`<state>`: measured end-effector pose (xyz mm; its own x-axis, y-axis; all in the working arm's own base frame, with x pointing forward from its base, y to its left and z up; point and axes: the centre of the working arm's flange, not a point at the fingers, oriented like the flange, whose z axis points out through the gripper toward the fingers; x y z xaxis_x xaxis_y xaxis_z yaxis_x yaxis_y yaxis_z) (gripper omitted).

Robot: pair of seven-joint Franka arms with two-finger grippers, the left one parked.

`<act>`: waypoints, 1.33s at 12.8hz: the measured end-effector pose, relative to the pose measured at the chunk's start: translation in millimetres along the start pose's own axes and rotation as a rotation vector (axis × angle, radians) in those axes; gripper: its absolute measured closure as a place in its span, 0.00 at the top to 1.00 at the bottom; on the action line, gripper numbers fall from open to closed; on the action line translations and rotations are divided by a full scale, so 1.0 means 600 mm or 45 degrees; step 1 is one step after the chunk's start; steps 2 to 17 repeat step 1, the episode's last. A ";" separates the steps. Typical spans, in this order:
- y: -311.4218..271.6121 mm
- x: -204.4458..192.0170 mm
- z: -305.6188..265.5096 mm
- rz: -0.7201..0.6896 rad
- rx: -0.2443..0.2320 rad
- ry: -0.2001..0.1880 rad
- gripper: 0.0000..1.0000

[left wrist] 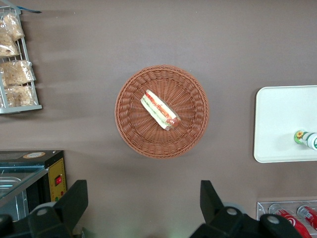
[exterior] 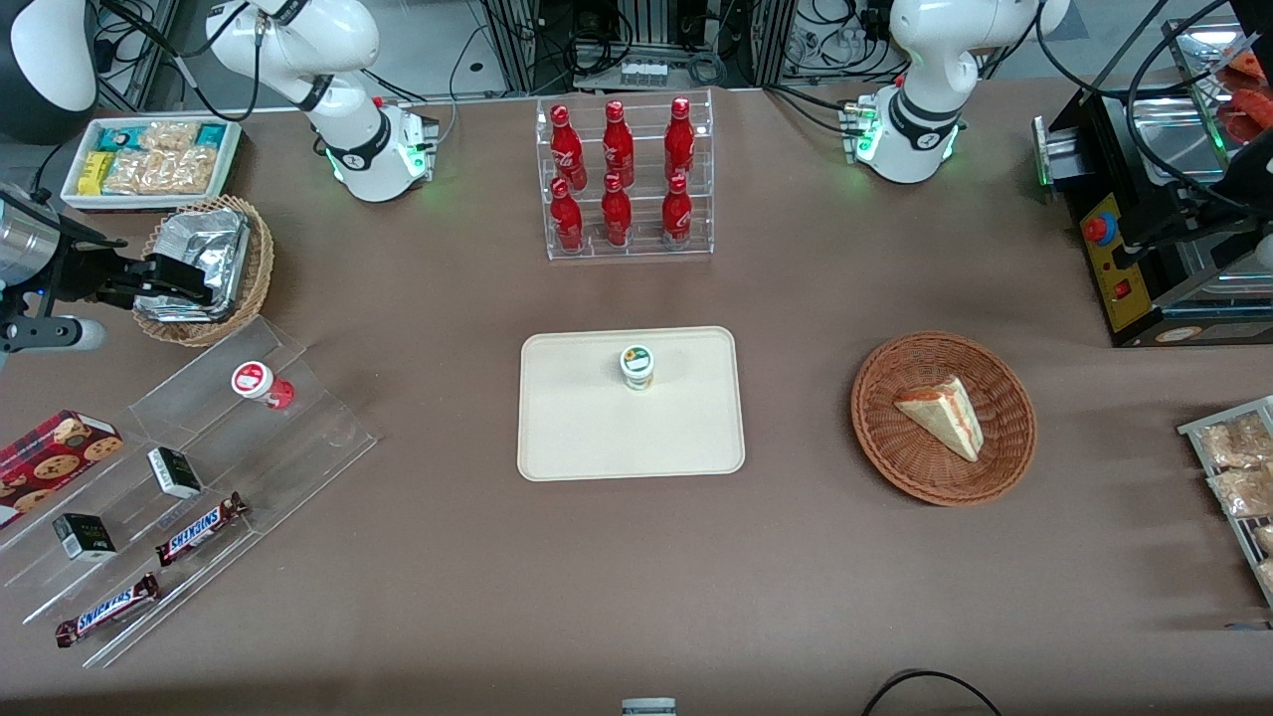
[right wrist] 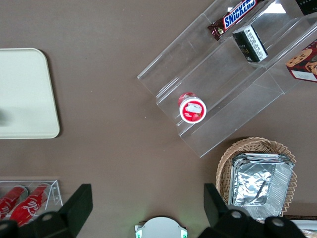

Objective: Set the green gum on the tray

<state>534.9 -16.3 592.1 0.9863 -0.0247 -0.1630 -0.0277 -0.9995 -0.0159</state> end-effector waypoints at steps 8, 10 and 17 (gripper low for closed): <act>0.001 0.000 0.000 0.002 0.000 0.000 1.00; 0.001 0.000 0.000 0.002 0.000 0.000 1.00; 0.001 0.000 0.000 0.002 0.000 0.000 1.00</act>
